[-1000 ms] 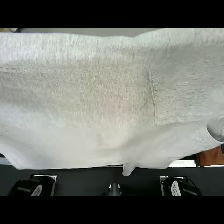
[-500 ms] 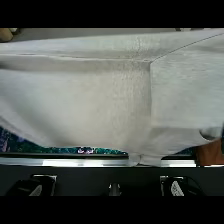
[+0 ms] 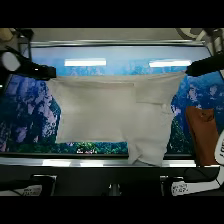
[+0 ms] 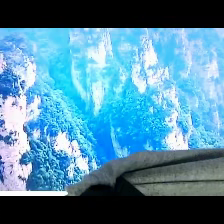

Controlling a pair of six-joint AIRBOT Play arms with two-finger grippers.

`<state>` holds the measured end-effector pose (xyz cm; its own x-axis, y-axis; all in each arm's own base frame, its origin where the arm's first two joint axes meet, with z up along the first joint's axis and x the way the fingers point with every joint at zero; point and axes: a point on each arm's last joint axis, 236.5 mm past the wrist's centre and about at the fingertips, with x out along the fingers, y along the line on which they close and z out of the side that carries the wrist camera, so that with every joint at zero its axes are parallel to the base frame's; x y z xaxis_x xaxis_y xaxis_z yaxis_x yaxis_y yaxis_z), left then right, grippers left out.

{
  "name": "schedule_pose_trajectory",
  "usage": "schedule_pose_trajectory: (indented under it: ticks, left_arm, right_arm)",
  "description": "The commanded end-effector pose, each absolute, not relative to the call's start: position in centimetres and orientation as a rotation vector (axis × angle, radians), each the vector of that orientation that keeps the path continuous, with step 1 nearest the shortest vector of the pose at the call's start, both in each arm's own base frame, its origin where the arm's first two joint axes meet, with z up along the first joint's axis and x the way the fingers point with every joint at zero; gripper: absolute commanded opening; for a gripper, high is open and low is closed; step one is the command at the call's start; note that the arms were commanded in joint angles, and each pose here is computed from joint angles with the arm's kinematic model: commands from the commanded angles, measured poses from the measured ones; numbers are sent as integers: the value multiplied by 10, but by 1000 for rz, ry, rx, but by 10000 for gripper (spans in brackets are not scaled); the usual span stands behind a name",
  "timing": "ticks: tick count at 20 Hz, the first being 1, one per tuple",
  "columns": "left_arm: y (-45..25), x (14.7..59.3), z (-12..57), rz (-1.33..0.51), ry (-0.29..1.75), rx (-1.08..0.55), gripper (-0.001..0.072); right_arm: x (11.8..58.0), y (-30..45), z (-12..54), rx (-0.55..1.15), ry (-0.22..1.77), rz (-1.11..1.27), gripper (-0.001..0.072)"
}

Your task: Fold the shirts.

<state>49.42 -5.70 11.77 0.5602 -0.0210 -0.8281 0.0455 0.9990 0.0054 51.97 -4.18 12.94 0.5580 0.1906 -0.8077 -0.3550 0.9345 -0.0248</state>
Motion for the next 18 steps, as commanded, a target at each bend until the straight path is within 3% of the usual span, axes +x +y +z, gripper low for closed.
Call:
schedule_pose_trajectory:
  ticks: [1, 6, 10, 13, 18]
  left_arm:
    - [-63, 540, 67, -67, 988, 76, 24]
    - [-32, 566, 33, 11, 1033, -62, 24]
    - [-41, 529, -27, -80, 1287, -112, 24]
    - [-40, 493, -50, -91, 1462, -34, 24]
    - [-77, 466, -57, -204, 1590, -167, 38]
  right_arm:
    - [586, -30, 83, -214, 827, 289, 22]
    - [593, -39, 60, -235, 851, 268, 22]
    - [528, -33, 16, -244, 1165, 381, 22]
    - [499, -28, -24, -191, 1301, 414, 22]
    - [479, -20, -62, -106, 1413, 422, 25]
